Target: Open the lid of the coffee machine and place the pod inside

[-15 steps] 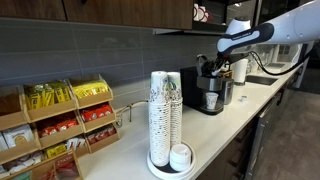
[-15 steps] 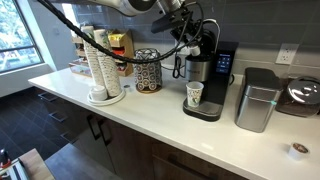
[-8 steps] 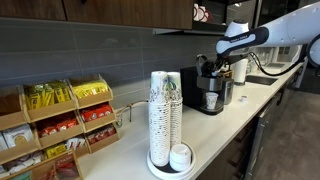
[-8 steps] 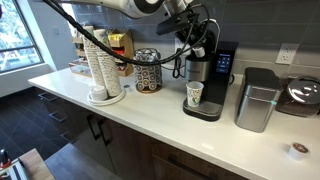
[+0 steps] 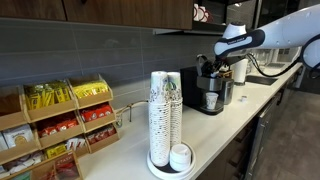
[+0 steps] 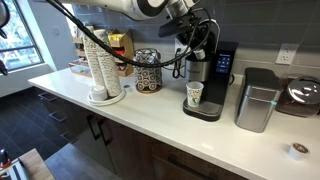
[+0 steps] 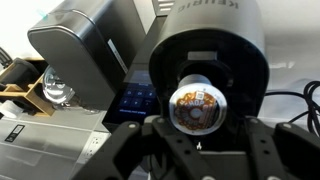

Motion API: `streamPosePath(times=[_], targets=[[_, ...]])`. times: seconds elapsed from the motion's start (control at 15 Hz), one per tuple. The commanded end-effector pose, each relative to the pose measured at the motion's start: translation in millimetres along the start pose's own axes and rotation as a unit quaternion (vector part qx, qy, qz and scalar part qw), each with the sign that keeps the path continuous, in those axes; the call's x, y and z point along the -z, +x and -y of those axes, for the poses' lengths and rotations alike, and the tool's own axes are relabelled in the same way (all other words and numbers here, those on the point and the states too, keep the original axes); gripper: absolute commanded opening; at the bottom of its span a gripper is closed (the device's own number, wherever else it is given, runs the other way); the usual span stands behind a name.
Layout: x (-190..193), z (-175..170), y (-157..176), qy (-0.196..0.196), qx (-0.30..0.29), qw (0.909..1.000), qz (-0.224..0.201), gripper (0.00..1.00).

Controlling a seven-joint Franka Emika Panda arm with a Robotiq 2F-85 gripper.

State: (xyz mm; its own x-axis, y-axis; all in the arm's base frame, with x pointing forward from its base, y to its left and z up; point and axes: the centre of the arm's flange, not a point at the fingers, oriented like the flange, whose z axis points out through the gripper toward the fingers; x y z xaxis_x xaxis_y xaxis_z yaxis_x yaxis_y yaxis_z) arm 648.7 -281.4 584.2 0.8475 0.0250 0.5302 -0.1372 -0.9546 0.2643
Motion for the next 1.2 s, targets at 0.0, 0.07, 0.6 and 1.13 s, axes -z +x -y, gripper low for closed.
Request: streamPosePath(times=[0.0, 0.07, 0.6, 1.13], targets=[[-3.9, -7.3, 2.8, 0.008, 0.010, 0.9997, 0.019, 0.29], [-4.1, -8.0, 2.0, 0.009, 0.011, 0.9996, 0.024, 0.29], [-7.6, -3.5, 2.5, 0.016, 0.021, 0.9990, 0.036, 0.56], [1.7, -8.4, 3.2, 0.012, 0.016, 0.9995, 0.025, 1.00]])
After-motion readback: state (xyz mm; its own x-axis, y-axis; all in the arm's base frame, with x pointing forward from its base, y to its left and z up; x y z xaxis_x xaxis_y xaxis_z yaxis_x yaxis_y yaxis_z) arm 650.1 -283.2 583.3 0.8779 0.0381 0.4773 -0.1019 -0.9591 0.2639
